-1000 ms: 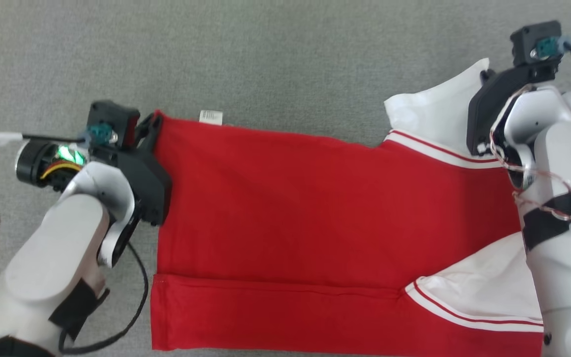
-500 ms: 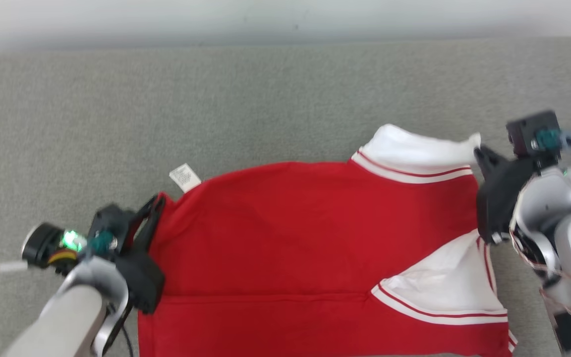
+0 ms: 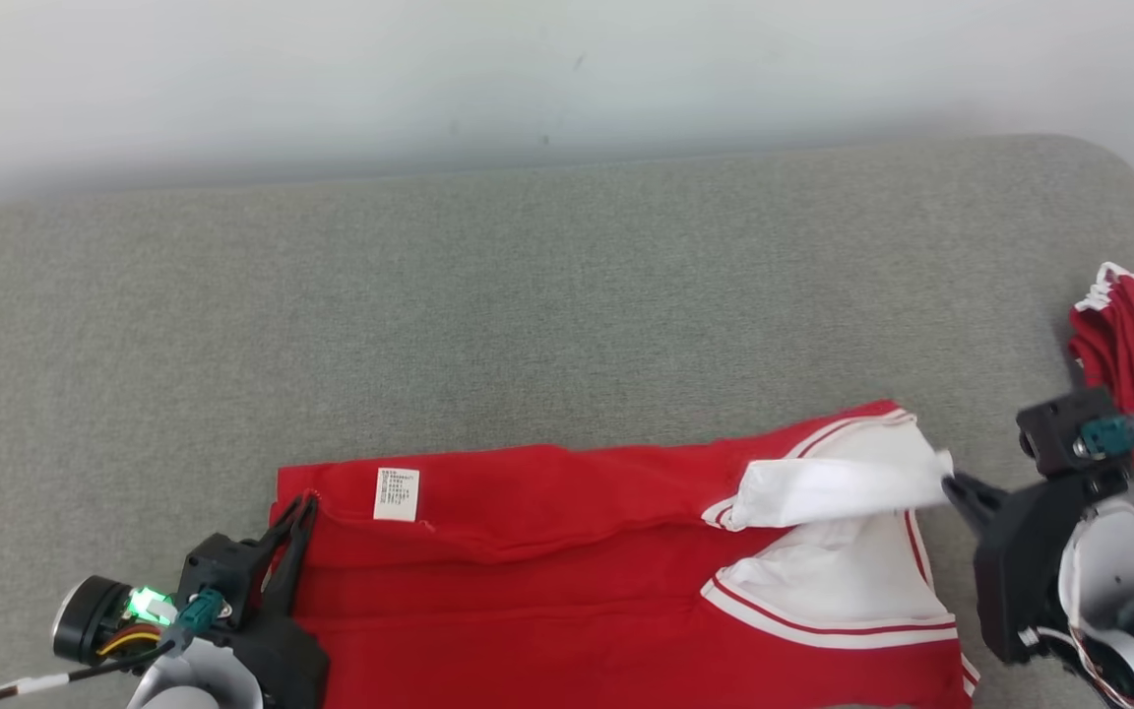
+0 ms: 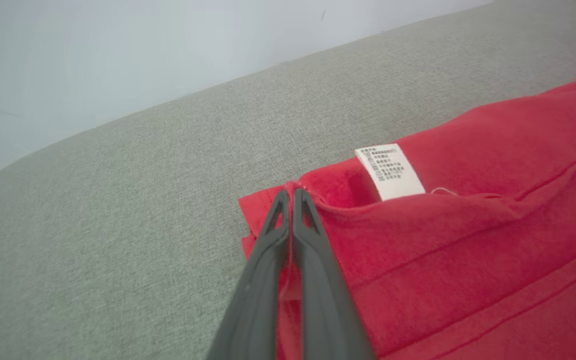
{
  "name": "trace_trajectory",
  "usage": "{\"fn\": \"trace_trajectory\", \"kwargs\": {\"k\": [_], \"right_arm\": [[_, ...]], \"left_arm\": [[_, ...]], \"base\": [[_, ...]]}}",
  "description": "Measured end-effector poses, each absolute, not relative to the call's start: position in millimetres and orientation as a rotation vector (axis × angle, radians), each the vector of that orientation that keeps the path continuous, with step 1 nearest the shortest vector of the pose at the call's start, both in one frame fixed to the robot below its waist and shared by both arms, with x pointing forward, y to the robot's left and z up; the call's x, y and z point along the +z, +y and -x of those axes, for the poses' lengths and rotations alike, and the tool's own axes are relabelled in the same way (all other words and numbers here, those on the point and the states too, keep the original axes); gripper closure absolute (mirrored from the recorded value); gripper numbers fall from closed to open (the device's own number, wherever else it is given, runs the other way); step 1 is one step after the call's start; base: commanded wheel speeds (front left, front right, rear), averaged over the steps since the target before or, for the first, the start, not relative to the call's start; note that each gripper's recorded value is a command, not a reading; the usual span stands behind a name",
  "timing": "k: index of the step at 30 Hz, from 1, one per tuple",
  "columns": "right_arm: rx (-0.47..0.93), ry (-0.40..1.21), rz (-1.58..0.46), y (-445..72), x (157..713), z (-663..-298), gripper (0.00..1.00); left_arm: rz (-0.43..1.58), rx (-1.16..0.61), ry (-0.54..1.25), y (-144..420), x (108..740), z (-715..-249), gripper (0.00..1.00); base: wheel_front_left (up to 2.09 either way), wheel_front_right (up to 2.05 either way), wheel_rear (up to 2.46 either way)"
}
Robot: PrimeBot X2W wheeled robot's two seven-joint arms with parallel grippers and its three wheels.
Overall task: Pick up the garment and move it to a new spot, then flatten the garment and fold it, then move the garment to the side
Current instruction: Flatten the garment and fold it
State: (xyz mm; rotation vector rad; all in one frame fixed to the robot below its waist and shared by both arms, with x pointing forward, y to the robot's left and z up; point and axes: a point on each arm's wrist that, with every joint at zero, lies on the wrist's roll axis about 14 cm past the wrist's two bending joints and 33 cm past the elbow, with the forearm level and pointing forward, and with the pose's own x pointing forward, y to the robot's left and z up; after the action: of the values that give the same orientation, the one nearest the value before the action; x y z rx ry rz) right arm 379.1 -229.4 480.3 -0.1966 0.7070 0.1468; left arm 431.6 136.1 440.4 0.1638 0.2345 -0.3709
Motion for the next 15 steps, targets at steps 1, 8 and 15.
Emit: {"fn": "trace_trajectory", "kwargs": {"k": [1,8,15], "right_arm": [[0.143,0.718,0.194,-232,480,-374,1.00],[0.125,0.750,0.179,-237,479,-351,1.00],[0.145,0.786,0.177,-230,465,-344,1.00]], "left_arm": [[-0.164,-0.369,0.231,135,440,-432,1.00],[-0.129,-0.311,0.258,141,427,-425,1.00],[-0.085,-0.245,0.287,150,416,-412,1.00]], "base": [[0.00,0.00,0.00],[0.00,0.00,0.00],[0.00,0.00,0.00]]}}
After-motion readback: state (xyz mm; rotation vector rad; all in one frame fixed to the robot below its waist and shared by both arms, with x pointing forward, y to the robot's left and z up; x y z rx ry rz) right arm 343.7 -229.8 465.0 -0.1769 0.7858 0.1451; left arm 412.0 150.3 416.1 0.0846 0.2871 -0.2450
